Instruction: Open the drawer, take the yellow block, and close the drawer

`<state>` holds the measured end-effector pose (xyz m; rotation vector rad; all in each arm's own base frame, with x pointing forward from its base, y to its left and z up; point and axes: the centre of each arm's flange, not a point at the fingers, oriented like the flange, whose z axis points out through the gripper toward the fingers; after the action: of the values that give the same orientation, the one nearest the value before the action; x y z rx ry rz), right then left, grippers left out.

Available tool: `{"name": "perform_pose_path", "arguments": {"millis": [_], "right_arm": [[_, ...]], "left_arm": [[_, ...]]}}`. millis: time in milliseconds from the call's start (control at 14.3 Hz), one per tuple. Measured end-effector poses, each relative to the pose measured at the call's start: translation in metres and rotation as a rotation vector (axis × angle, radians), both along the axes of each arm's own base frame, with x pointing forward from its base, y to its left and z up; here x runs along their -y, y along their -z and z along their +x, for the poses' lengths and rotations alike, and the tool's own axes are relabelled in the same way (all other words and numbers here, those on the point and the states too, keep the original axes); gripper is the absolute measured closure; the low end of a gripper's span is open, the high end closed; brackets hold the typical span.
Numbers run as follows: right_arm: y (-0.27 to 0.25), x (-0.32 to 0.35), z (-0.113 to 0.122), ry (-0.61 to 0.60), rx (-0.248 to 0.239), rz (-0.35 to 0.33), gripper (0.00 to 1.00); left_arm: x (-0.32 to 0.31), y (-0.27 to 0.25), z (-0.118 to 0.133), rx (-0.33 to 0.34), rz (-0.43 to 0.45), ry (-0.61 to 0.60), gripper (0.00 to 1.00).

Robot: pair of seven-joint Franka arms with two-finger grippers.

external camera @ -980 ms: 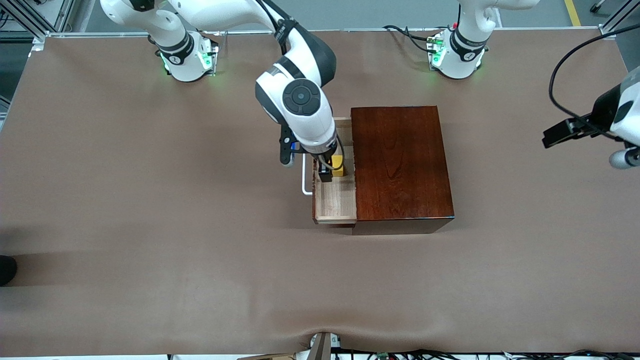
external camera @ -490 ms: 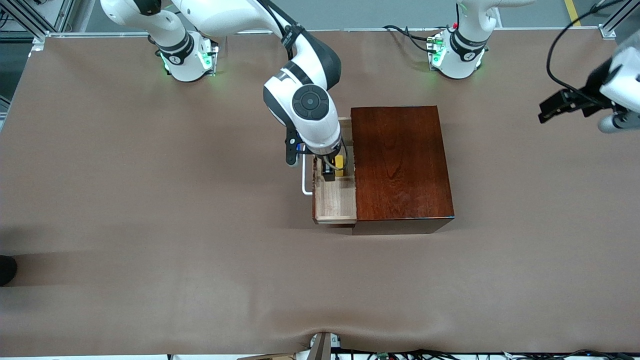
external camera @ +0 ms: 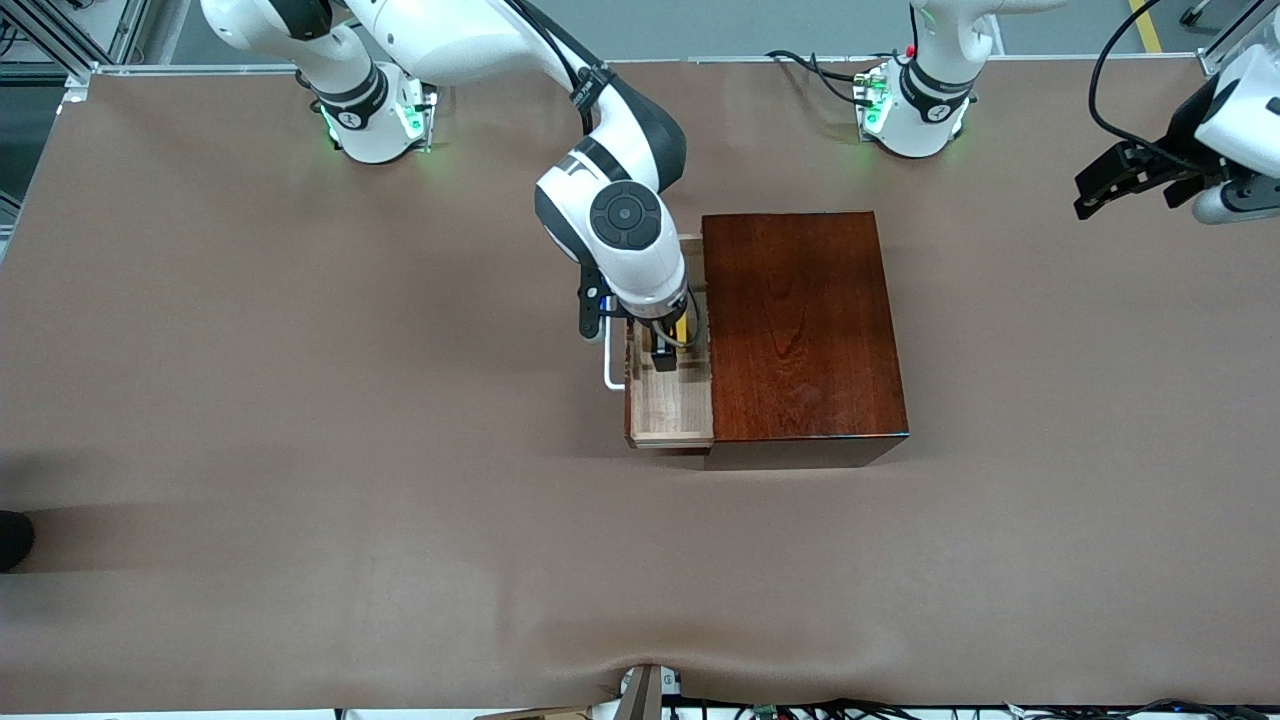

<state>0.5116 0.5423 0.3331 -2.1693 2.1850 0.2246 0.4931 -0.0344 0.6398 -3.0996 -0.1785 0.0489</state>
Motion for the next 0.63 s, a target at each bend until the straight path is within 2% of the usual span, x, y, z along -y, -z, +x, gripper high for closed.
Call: {"name": "perform_pose_path", "arguments": {"millis": [490, 560, 630], "right_arm": [[0.016, -0.005, -0.005, -0.009, -0.012, -0.014, 0.02], [0.017, -0.006, -0.005, -0.008, -0.005, -0.008, 0.08], [0.017, -0.007, -0.003, -0.006, 0.005, 0.000, 0.21]], "left_arm": [[-0.001, -0.001, 0.001, 0.007, -0.008, -0.001, 0.00], [-0.001, -0.002, 0.001, 0.010, -0.008, -0.001, 0.00], [-0.001, -0.004, 0.001, 0.013, -0.008, -0.001, 0.00]]}}
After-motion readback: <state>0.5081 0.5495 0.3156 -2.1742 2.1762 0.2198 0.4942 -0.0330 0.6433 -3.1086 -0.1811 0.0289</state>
